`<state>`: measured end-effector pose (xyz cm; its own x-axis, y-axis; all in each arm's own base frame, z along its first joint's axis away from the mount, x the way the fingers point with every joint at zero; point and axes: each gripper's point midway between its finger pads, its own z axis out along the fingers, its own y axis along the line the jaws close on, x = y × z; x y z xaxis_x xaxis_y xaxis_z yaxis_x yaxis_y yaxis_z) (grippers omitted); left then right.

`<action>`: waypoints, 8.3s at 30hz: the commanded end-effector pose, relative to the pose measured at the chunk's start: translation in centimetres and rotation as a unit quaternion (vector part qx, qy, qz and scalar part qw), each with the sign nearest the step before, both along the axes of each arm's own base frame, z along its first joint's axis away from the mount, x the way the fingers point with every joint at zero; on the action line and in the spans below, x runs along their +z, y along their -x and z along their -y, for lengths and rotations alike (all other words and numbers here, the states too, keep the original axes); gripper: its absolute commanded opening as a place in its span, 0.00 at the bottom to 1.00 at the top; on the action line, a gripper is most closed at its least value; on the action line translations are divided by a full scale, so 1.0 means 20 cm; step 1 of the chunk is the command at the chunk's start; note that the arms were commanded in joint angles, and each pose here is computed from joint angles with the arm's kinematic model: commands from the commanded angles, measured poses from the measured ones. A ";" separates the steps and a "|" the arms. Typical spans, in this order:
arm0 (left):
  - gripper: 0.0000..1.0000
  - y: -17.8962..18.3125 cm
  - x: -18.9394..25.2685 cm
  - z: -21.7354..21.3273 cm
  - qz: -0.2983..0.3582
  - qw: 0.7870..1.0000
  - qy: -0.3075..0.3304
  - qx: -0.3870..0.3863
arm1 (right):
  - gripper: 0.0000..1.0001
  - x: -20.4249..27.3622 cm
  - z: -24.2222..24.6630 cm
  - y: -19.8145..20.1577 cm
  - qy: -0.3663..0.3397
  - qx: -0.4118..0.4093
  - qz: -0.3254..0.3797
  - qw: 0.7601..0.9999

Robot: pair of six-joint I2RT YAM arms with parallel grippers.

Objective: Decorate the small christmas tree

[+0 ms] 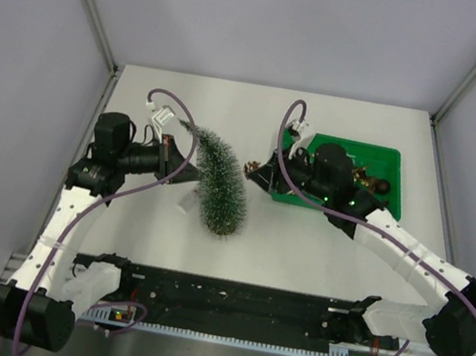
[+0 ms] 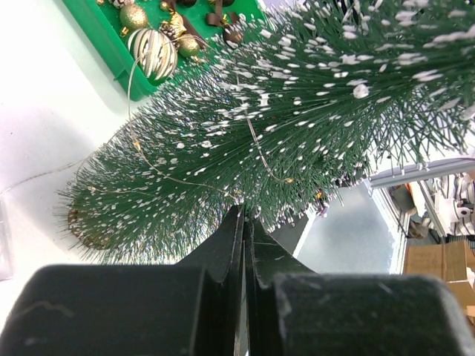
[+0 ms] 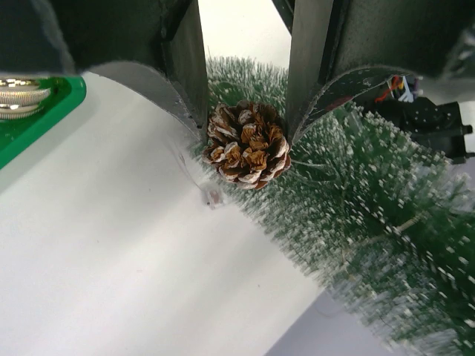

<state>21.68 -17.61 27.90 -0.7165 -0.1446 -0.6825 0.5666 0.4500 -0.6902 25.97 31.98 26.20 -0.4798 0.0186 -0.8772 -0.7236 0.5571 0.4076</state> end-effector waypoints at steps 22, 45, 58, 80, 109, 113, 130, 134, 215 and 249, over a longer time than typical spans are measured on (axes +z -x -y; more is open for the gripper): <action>0.00 0.01 0.05 0.02 0.030 0.999 0.014 -0.006 | 0.10 0.15 -0.04 0.18 -0.045 0.033 0.025 0.998; 0.00 0.03 0.08 0.03 0.038 0.999 0.019 -0.012 | 0.10 0.27 -0.04 0.09 -0.021 0.009 0.066 0.998; 0.00 0.03 0.07 0.03 0.038 0.999 0.019 -0.014 | 0.09 0.20 -0.03 -0.06 0.006 -0.013 0.071 0.997; 0.00 0.03 0.06 0.03 0.038 0.999 0.021 -0.013 | 0.11 0.02 0.01 0.04 0.004 0.011 0.030 0.999; 0.00 0.04 0.06 0.03 0.040 0.999 0.021 -0.013 | 0.50 0.02 0.00 0.06 -0.019 0.012 0.026 0.999; 0.00 0.04 0.05 0.03 0.039 0.999 0.021 -0.013 | 0.54 0.01 0.00 0.06 -0.017 0.014 0.023 0.999; 0.00 0.04 0.05 0.03 0.039 0.999 0.022 -0.013 | 0.65 0.06 0.06 0.03 -0.004 -0.015 0.045 0.999; 0.00 0.05 0.06 0.03 0.041 0.999 0.022 -0.013 | 0.65 0.06 0.09 0.02 0.007 -0.030 0.044 0.999; 0.00 0.05 0.05 0.02 0.045 0.999 0.016 -0.008 | 0.18 0.16 0.50 -0.15 -0.055 -0.068 -0.037 0.995; 0.00 0.06 0.04 0.02 0.043 0.999 0.020 -0.010 | 0.18 0.48 -0.08 0.24 -0.080 0.199 0.026 0.976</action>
